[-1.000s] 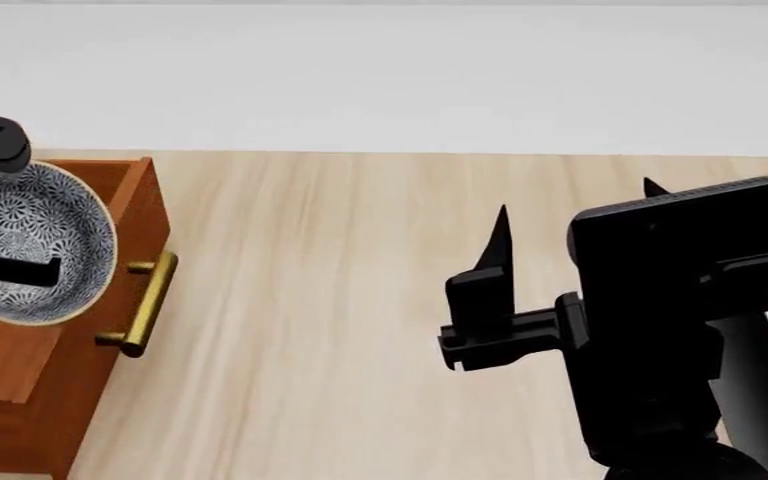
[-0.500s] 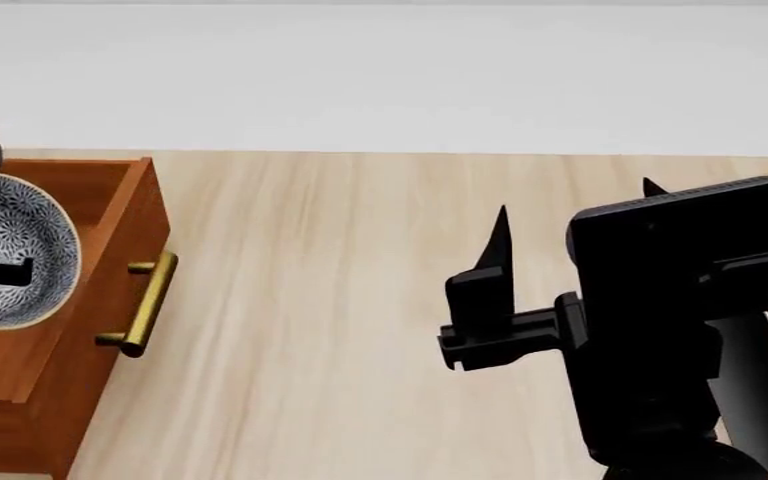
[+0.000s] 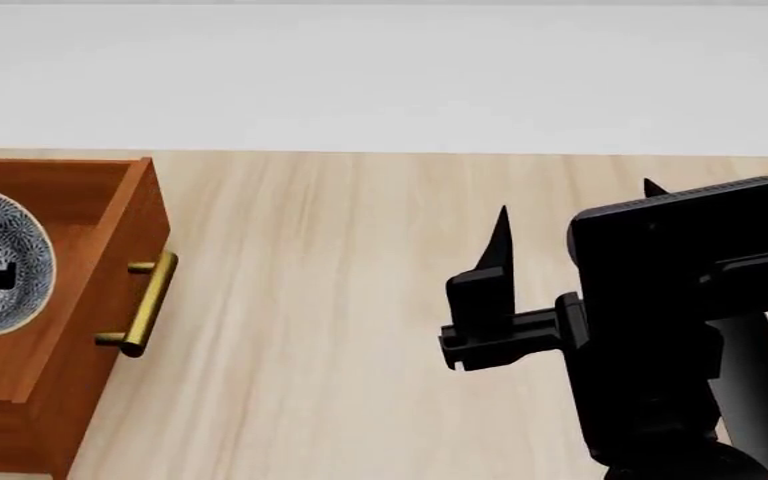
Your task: Put the bowl in the bottom drawer of the cabinet.
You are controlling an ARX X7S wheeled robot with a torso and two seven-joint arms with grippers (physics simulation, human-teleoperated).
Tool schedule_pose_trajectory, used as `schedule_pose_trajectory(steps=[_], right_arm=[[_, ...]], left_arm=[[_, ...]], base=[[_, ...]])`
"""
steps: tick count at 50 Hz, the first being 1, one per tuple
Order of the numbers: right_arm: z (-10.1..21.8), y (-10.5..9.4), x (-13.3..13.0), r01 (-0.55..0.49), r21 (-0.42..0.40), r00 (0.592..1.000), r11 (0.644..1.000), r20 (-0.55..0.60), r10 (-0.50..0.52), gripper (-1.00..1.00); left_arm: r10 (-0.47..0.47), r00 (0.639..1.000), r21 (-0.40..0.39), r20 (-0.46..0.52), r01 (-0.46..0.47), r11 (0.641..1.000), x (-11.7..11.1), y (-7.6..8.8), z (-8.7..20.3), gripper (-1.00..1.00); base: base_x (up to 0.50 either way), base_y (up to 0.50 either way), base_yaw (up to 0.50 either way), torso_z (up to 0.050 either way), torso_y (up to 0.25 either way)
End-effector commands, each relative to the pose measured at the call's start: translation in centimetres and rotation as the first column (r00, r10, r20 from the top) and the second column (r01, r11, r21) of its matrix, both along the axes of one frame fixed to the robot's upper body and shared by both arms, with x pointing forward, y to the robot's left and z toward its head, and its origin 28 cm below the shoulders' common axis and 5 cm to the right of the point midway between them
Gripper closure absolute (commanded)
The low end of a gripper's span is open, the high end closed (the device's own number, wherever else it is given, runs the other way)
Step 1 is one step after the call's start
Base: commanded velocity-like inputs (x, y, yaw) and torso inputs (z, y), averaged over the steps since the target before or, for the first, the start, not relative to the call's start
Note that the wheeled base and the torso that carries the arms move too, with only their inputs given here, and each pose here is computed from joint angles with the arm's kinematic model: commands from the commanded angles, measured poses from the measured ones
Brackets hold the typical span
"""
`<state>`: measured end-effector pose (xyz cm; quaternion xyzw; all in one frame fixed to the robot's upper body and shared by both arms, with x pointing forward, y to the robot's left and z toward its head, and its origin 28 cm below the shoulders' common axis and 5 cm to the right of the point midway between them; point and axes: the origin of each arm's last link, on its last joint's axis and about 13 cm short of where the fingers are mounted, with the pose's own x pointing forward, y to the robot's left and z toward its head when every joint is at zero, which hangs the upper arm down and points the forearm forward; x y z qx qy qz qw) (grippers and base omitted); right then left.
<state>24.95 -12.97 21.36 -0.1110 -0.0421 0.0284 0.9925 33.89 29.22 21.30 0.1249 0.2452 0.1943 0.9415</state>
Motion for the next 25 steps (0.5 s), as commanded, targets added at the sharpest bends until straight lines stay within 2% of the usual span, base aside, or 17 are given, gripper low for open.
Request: schedule_pose_trajectory(steps=[1,25], right_arm=[[-0.1,0.0,0.1,0.002,-0.001,1.000,1.000,-0.003,-0.002,-1.00],[0.0,0.0,0.0,0.003,-0.001,1.000,1.000,-0.002,-0.003,-1.00]], left_arm=[[0.023,0.998,0.017,-0.052,-0.022,1.000,0.7,0.4,-1.7,1.00],[0.049,0.995,0.032,-0.085,-0.047,0.998,1.5,0.9,-3.5,1.00]], base=[[0.00,0.00,0.00,0.000,0.000],[0.00,0.00,0.00,0.001,0.000]])
